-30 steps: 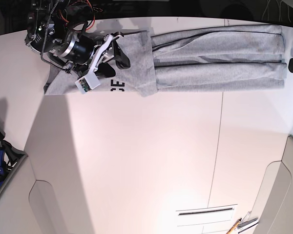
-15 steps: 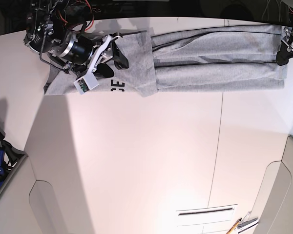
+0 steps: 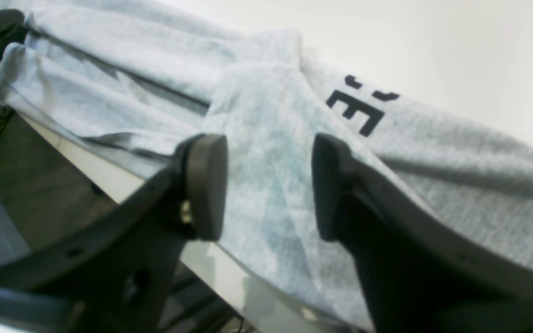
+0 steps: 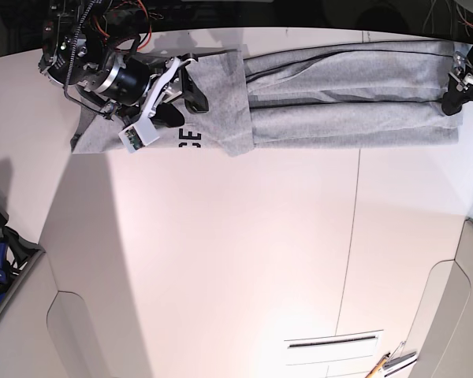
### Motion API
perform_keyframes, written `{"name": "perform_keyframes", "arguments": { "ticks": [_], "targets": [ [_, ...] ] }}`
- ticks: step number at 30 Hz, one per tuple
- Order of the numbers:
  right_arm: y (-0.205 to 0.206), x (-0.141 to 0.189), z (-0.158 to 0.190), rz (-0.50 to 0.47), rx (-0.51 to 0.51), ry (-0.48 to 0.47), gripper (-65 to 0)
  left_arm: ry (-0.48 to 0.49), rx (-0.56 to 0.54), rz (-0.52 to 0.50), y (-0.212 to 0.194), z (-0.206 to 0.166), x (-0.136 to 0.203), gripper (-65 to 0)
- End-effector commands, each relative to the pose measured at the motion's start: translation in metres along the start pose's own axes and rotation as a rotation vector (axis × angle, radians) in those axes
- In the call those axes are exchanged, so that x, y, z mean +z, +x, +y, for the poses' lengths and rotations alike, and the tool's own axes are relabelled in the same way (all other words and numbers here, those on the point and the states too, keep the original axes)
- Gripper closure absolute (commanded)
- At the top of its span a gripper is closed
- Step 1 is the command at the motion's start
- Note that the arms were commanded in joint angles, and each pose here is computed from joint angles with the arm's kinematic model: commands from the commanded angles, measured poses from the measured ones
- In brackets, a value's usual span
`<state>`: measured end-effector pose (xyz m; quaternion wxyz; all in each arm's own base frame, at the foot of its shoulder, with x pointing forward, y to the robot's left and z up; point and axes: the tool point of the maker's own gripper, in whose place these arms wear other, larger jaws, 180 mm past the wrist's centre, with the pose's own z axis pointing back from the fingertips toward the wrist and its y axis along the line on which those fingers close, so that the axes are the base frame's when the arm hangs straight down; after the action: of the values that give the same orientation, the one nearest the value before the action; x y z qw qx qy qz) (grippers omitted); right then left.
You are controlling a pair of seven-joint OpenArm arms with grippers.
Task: Fold the T-shirt properly
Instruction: 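Grasp the opposite shirt end with the left gripper and fold inward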
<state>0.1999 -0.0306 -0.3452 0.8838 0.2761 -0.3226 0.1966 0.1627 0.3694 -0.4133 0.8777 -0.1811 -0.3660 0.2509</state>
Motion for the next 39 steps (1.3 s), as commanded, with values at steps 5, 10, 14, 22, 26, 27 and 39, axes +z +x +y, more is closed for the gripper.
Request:
{"name": "perform_keyframes", "arguments": {
  "ticks": [5,10,14,22,26,27,39],
  "targets": [
    [0.012,0.003,0.003,-0.048,0.013,0.007,-29.7,-0.005,-0.036,0.051,-0.008,-0.004,-0.004,-37.4],
    [0.012,0.003,0.003,-0.048,0.013,0.007,-29.7,-0.003,-0.032,0.042,-0.005,-0.003,-0.003,-25.9],
    [0.012,0.003,0.003,-0.049,0.013,0.008,-29.7,-0.027,-0.012,0.001,0.003,-0.008,-0.003,-5.5],
    [0.016,0.006,-0.002,-0.069,0.008,-0.008,-29.7,-0.096,-0.01,-0.077,0.027,-0.029,-0.007,0.0],
    [0.018,0.015,-0.019,-0.085,-0.009,-0.061,-29.7,-0.148,-0.05,-0.098,0.04,-0.05,-0.004,0.0],
    [0.018,0.019,-0.024,-0.091,-0.013,-0.081,-29.7,-0.165,-0.061,-0.101,0.043,-0.057,-0.003,0.0],
    [0.019,0.093,-0.109,-0.163,-0.082,-0.403,-29.7,-0.432,-0.115,-0.041,0.035,-0.144,0.013,0.0]
  ]
}}
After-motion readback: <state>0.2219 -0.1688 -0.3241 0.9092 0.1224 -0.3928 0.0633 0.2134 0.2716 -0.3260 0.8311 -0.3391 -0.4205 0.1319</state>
